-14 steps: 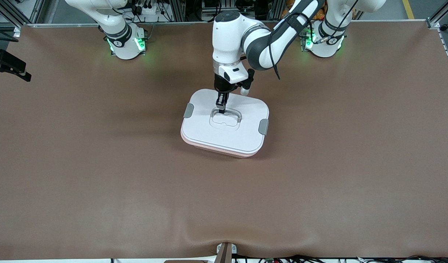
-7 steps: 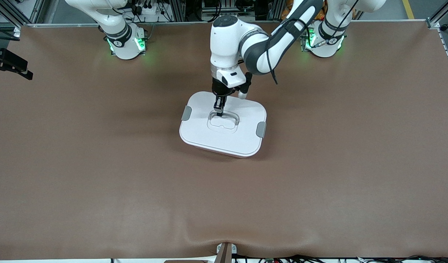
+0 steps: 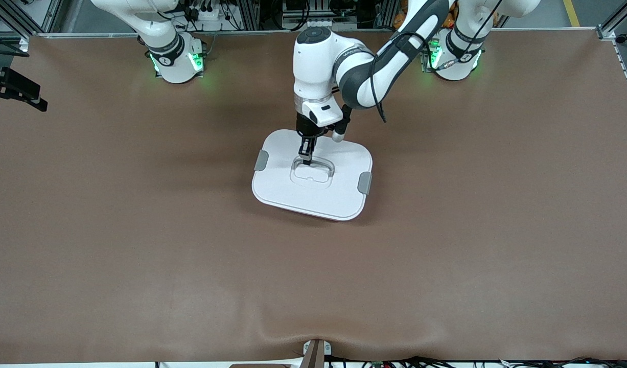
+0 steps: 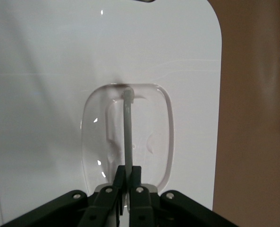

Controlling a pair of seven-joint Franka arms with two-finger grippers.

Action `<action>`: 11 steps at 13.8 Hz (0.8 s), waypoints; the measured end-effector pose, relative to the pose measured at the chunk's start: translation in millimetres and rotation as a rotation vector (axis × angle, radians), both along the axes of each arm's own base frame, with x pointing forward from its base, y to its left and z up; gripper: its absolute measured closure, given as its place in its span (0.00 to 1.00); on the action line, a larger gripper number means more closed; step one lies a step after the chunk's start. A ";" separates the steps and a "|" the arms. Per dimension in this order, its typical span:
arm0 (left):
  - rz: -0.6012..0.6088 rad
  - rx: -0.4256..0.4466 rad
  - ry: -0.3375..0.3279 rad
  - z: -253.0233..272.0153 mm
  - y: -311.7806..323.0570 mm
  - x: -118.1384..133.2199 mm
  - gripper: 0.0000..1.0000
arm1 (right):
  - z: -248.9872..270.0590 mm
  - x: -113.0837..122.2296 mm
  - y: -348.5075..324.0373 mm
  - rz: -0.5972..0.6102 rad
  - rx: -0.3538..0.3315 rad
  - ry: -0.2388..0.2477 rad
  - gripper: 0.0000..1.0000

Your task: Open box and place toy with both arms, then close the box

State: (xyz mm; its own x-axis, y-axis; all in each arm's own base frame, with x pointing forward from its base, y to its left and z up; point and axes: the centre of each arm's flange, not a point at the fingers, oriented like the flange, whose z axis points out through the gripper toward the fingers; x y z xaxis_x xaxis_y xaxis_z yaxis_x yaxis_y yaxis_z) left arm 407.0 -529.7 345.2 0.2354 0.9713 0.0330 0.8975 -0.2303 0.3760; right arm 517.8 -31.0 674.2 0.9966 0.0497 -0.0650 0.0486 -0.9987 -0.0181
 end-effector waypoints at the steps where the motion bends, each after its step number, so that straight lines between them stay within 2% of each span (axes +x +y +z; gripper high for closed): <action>1: 0.000 0.000 0.000 0.0 -0.1 -0.1 0.93 | 0.0 0.1 0.8 0.002 0.000 0.000 0.00; 7: 0.006 -0.002 0.001 0.0 -0.2 -0.4 0.93 | -1.6 1.4 5.4 0.008 0.022 0.001 0.00; 9: 0.007 -0.003 0.001 0.3 -0.2 -0.1 0.78 | -1.9 2.4 8.2 -0.008 0.022 -0.001 0.00; 11: 0.005 -0.004 0.001 0.8 -0.9 -0.8 0.56 | -2.0 3.0 14.2 -0.061 0.019 -0.001 0.00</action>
